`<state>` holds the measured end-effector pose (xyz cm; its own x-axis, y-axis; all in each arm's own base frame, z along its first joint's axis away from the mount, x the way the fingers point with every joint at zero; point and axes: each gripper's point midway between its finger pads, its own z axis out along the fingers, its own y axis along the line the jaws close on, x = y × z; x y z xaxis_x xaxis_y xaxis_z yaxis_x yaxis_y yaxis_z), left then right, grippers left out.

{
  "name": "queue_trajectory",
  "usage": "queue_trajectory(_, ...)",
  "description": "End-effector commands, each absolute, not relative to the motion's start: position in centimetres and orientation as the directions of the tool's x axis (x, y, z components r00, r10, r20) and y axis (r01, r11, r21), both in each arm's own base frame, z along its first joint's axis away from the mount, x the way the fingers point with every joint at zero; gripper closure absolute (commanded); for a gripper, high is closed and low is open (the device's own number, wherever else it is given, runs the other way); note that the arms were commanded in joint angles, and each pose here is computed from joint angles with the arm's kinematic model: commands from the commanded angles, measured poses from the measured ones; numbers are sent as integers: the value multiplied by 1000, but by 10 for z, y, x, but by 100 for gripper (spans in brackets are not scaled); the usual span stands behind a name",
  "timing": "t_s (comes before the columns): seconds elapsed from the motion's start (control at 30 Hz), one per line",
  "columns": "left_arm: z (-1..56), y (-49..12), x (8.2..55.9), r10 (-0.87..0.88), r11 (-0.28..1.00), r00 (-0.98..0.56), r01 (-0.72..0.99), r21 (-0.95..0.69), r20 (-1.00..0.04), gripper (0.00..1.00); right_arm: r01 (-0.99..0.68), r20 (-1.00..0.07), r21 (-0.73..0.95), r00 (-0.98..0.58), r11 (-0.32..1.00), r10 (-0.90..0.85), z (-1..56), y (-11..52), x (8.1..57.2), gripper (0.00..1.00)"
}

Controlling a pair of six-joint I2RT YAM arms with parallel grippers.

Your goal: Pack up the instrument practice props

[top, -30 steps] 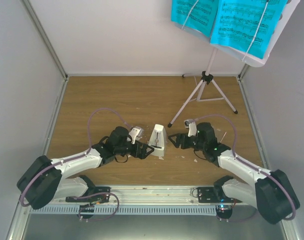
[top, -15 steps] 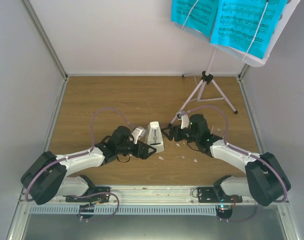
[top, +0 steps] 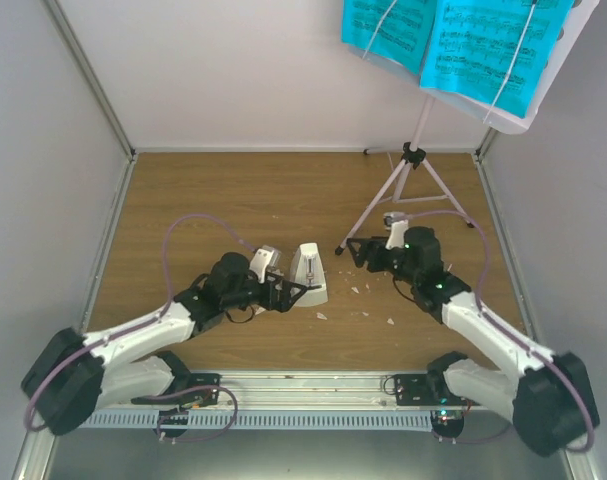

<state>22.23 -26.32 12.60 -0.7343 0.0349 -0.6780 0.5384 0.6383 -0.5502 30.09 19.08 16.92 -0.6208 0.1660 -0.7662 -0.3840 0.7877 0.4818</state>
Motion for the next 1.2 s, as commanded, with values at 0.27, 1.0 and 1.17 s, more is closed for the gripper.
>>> queue_trajectory(0.27,203,-213,227,-88,752,-574,498,-432,-814,1,259,-672,454,-529,852,519,130,-3,287,21)
queue_trajectory(1.0,282,-208,219,45,734,-377,641,-226,-925,1,527,-370,379,-667,761,646,34,-49,261,47)
queue_trajectory(1.17,305,-197,227,104,771,-278,629,-99,-955,1,523,-348,364,-692,771,633,30,-48,262,60)
